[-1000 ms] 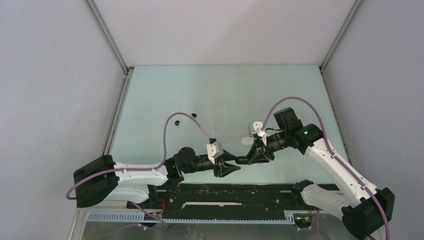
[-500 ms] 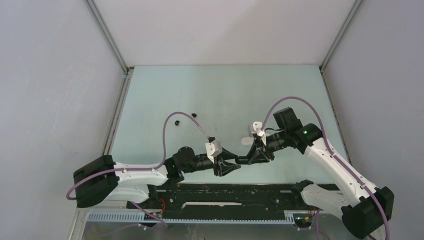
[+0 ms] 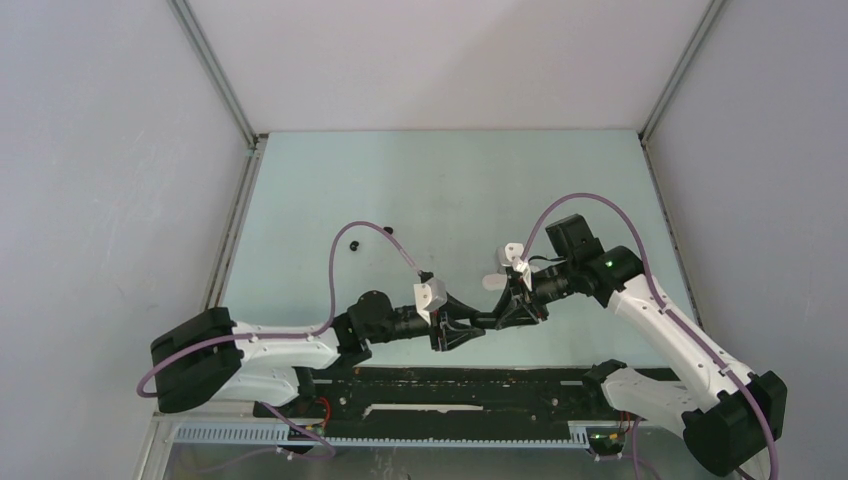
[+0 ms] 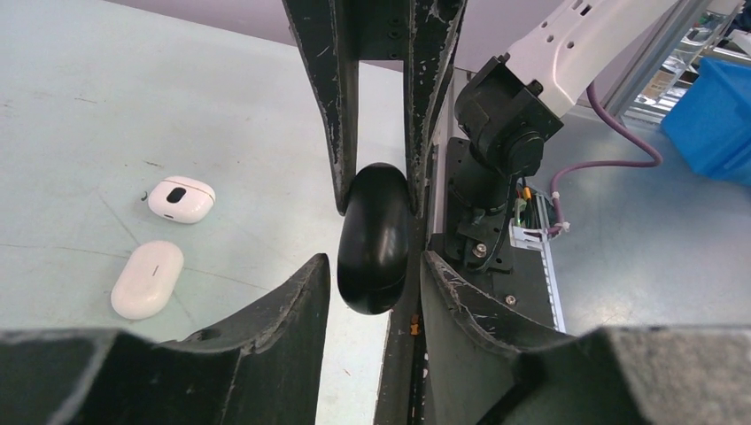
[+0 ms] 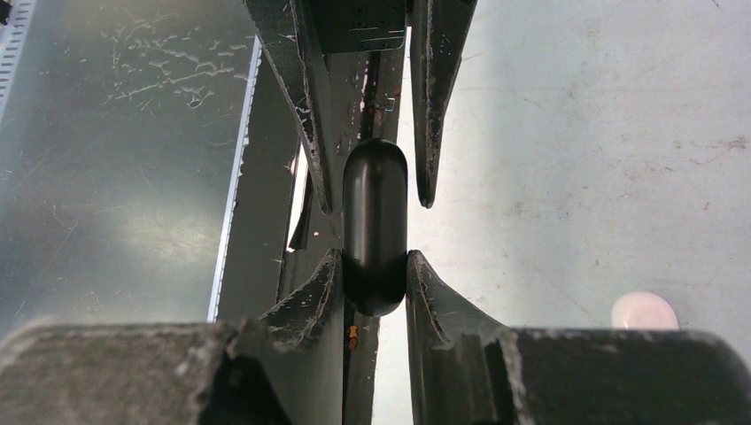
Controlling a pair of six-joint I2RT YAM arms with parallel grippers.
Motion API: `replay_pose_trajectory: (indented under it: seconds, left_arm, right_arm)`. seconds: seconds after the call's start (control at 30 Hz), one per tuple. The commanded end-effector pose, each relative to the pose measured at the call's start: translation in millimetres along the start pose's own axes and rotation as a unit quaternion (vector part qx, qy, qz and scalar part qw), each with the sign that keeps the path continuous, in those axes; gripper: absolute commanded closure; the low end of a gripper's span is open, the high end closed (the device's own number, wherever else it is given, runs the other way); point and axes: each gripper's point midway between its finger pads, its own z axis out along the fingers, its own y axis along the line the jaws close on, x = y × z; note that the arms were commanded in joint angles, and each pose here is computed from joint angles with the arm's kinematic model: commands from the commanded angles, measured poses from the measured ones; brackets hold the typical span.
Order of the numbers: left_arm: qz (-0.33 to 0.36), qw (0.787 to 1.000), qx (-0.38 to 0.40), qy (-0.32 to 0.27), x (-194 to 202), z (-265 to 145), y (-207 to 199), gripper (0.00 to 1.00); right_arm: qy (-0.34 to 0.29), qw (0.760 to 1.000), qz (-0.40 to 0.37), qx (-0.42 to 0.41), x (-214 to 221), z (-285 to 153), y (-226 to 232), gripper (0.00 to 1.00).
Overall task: Insert the wireless bluetooth earbuds into the charging case
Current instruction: Adjust the charging case.
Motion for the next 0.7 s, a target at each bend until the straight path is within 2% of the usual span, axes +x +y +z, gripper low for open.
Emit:
replay_pose_trajectory:
  seconds: [0.0, 0.4, 0.6, 0.67]
  left_arm:
    - [0.003, 1.0, 0.004, -0.026, -17.9, 5.8, 0.2, 0.51]
    - [-0.003, 1.0, 0.0, -0.024, -15.0, 6.4, 3.1, 0.51]
    - [-0.002, 1.0, 0.007, -0.028, -17.8, 6.8, 1.4, 0.58]
    - [-0.003, 1.0, 0.01, -0.028, -17.0, 7.0, 1.2, 0.64]
  right_arm:
    - [-0.017, 1.0, -0.012, 0.001, -8.3, -2.3, 1.1, 0.92]
    - [-0.024, 1.0, -0.012, 0.002, -10.4, -4.7, 1.4, 0.91]
    - [-0.023, 1.0, -0.011, 0.002, -9.9, -4.6, 0.9, 0.91]
    - [-0.023, 1.0, -0.011, 0.003, -9.8, -4.5, 0.7, 0.91]
